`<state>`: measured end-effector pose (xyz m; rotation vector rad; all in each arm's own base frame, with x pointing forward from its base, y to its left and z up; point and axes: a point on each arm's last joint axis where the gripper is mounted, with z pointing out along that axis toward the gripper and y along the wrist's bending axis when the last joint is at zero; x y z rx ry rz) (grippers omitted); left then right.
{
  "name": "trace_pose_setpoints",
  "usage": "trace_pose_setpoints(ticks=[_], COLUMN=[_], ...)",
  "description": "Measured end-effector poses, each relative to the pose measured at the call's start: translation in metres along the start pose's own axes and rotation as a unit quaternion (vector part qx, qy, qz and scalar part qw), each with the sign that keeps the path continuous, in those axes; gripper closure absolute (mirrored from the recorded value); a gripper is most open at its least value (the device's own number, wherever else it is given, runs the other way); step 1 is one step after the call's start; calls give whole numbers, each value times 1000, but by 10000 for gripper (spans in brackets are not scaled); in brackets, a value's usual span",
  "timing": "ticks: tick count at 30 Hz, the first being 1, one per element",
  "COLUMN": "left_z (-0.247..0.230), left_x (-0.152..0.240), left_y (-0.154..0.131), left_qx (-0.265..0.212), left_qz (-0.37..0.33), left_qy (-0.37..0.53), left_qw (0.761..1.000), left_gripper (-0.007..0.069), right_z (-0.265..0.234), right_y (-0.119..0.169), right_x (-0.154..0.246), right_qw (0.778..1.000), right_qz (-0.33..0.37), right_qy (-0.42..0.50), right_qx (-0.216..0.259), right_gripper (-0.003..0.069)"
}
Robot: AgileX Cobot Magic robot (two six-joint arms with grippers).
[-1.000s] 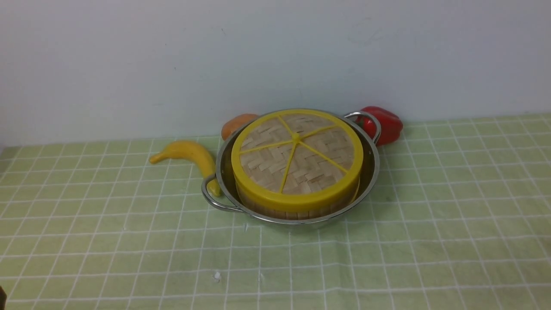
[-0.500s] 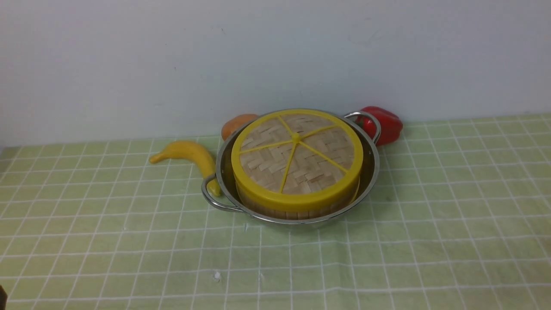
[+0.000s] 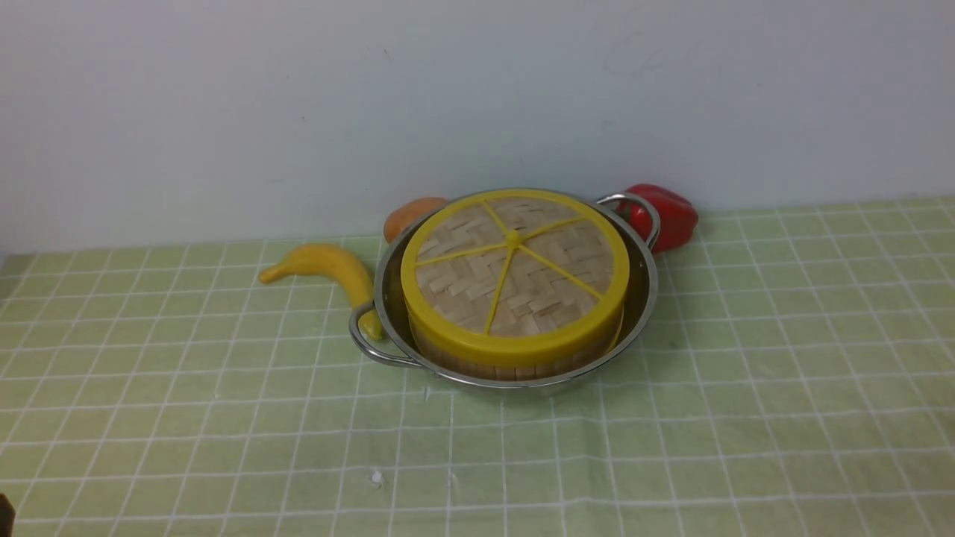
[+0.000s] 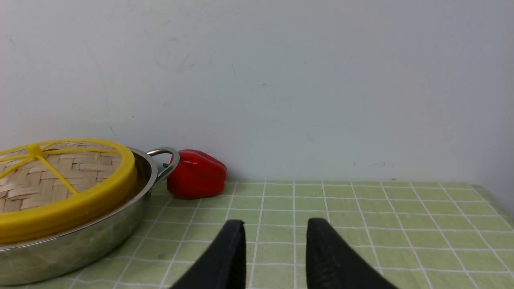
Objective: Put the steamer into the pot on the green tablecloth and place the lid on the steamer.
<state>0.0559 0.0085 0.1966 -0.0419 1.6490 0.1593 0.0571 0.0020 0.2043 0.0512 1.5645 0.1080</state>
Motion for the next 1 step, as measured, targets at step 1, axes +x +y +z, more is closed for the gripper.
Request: trace_pose_setpoints(ticks=[1], left_z=[0], left_x=[0], left_y=[0], left_qx=[0], left_qz=[0], left_qy=[0], left_qw=[1000], left_gripper=[466], right_z=[0], right_y=[0], right_x=[0], right_qw=[1000], right_qz=[0], right_qy=[0], right_qx=[0], right_gripper=[419])
